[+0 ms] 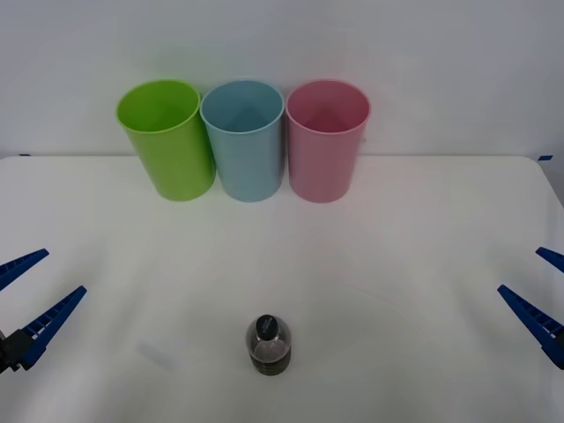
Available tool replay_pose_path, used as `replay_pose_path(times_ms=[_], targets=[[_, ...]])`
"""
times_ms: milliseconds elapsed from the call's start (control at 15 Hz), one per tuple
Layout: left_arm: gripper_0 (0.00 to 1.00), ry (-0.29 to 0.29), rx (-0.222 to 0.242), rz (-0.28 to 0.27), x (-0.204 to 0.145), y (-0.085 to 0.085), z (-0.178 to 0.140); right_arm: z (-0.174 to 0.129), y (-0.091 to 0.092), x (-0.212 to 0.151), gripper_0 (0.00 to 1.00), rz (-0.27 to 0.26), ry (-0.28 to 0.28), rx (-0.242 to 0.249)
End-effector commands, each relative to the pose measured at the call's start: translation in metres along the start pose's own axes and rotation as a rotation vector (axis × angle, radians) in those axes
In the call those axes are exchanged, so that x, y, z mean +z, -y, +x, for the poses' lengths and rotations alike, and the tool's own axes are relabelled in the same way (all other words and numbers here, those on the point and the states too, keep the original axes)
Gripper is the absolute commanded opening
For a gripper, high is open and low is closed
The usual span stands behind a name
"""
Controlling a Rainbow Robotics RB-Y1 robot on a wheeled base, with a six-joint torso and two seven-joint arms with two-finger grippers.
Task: Grasp the object on the table and drop it into the matching bin: aluminum can to the light blue bin, PET bottle to the pink bin.
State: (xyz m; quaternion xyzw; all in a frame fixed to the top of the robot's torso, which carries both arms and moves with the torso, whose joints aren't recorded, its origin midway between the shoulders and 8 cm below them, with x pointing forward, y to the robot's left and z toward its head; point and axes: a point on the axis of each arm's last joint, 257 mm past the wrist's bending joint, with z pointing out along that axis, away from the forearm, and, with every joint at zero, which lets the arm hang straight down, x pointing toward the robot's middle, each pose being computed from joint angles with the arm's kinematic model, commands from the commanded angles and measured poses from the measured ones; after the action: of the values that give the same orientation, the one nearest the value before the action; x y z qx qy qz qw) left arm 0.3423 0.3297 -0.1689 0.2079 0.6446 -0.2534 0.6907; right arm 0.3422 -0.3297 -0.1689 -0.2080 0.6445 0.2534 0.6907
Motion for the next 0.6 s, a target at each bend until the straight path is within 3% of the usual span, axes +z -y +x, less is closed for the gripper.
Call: replay_pose_path(times_ms=[67,133,267,600], targets=[[1.00,0.000,0.000,0.000,0.000,0.000,0.000,0.000,0.000,0.000,1.00,0.000,0.000,0.000],[1.00,0.000,0.000,0.000,0.000,0.000,0.000,0.014,0.003,-0.009,1.00,0.022,-0.030,0.020],[1.00,0.000,0.000,0.000,0.000,0.000,0.000,0.017,0.003,-0.011,1.00,0.022,-0.048,0.015],[1.00,0.000,0.000,0.000,0.000,0.000,0.000,0.031,-0.017,-0.006,1.00,-0.082,-0.119,0.008]])
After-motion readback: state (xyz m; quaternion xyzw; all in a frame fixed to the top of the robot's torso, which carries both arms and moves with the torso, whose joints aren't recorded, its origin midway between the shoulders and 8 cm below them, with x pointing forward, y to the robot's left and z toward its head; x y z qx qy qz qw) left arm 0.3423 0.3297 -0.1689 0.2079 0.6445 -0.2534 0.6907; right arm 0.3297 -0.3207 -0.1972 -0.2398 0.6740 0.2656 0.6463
